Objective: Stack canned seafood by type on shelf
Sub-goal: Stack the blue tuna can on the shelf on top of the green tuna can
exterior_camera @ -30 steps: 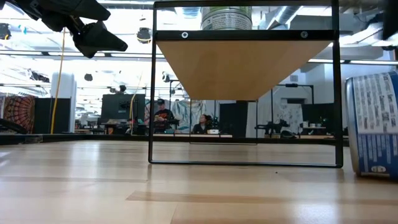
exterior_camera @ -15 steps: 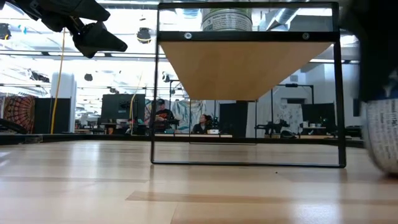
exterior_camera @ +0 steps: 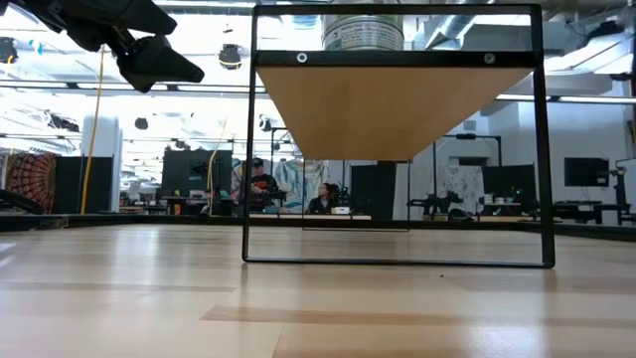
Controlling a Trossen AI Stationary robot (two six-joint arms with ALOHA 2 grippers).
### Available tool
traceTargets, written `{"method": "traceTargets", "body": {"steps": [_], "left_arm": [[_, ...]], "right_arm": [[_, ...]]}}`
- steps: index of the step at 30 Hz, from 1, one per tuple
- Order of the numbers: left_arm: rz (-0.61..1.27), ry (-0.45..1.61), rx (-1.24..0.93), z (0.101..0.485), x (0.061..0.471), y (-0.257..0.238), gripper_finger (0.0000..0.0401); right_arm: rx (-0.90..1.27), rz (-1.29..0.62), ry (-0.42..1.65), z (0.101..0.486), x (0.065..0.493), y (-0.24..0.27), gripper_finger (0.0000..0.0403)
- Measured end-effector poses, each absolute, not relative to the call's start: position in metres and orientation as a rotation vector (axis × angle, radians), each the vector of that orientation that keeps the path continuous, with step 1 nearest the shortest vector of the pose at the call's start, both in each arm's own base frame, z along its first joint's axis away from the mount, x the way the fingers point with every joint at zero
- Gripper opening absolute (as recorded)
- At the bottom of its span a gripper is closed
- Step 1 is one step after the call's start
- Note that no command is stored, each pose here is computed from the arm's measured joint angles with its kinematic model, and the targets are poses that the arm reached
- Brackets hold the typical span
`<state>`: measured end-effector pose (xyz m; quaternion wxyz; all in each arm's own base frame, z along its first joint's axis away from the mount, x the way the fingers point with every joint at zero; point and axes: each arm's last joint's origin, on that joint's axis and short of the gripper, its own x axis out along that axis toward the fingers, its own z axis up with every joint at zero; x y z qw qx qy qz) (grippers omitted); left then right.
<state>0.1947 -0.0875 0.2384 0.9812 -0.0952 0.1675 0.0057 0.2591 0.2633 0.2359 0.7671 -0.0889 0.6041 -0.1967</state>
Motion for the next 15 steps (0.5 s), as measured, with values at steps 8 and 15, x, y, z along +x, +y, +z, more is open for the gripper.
{"method": "traceTargets", "body": {"steps": [8, 15], "left_arm": [[0.015, 0.329, -0.178, 0.239, 0.195, -0.087, 0.0302], [0.012, 0.356, -0.159, 0.237, 0.194, -0.087, 0.0302]], "right_arm": [[-0.245, -0.381, 1.563, 0.241, 0.268, 0.226, 0.0285], [-0.33, -0.277, 1.701, 0.227, 0.276, 0.205, 0.0285]]}}
